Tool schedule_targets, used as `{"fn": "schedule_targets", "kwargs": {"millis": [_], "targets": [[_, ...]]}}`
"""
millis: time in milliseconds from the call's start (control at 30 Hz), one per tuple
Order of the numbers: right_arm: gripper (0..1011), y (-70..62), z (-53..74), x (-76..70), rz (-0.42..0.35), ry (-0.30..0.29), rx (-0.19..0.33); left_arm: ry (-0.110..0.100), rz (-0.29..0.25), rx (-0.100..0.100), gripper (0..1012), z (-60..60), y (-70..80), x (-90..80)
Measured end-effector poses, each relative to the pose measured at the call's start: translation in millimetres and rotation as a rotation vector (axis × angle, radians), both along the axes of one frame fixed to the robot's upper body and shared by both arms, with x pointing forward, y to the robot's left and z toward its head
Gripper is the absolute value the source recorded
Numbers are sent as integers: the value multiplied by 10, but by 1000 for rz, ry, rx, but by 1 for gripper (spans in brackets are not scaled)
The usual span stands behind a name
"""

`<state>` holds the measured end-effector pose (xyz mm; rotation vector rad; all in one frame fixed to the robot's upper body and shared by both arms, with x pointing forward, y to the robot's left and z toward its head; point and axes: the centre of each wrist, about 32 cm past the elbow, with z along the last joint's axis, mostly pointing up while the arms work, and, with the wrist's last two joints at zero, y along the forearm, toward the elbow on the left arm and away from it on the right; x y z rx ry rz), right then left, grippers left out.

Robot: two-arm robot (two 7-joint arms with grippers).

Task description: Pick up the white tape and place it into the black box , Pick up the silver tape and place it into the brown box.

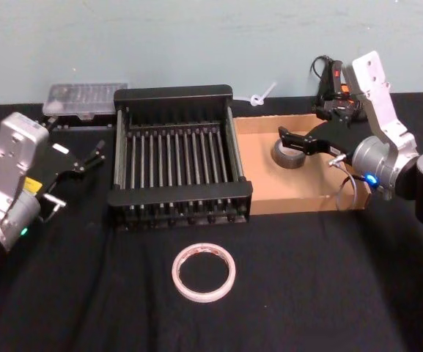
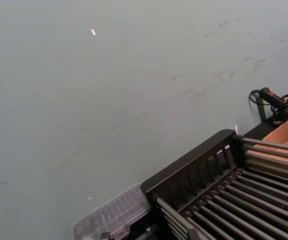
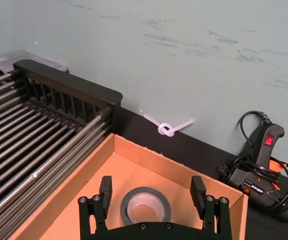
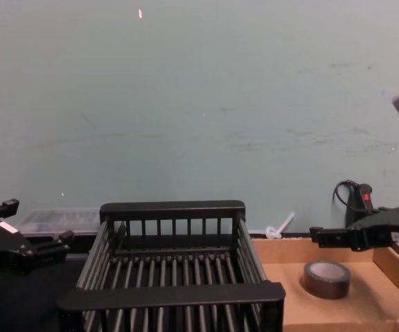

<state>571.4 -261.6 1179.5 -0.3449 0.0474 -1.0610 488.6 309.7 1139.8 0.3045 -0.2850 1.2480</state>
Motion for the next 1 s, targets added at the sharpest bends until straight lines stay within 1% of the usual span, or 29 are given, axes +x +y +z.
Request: {"fn": "schedule_targets", "kwargs": {"millis": [100,333,400,433,633,667,733,767,833,867,967,1000], "targets": [[1002,-12,17,-35,6,-1,7,0,0,0,1002,0,0,0],[1003,-75,43,-225,28,-2,23,0,0,0,1001,0,0,0],[1002,-104,38,-314,36,-5,28,0,0,0,1001,0,0,0],[1002,-127,28,-379,41,-8,32,0,0,0,1001,0,0,0],[1002,-206,-19,-608,66,-19,47,0,0,0,1001,0,0,0],[1002,-228,-44,-678,75,-20,53,0,0,0,1001,0,0,0],[1003,-244,-56,-733,84,-23,57,0,0,0,1001,0,0,0],[1003,-267,-82,-808,98,-23,61,0,0,0,1001,0,0,0],[1003,-293,-116,-900,117,-21,64,0,0,0,1001,0,0,0],[1003,-293,-116,-900,117,-21,64,0,0,0,1001,0,0,0],[1002,-324,-165,-1030,151,-10,66,0,0,0,1001,0,0,0],[1003,-324,-165,-1030,151,-10,66,0,0,0,1001,0,0,0]]}}
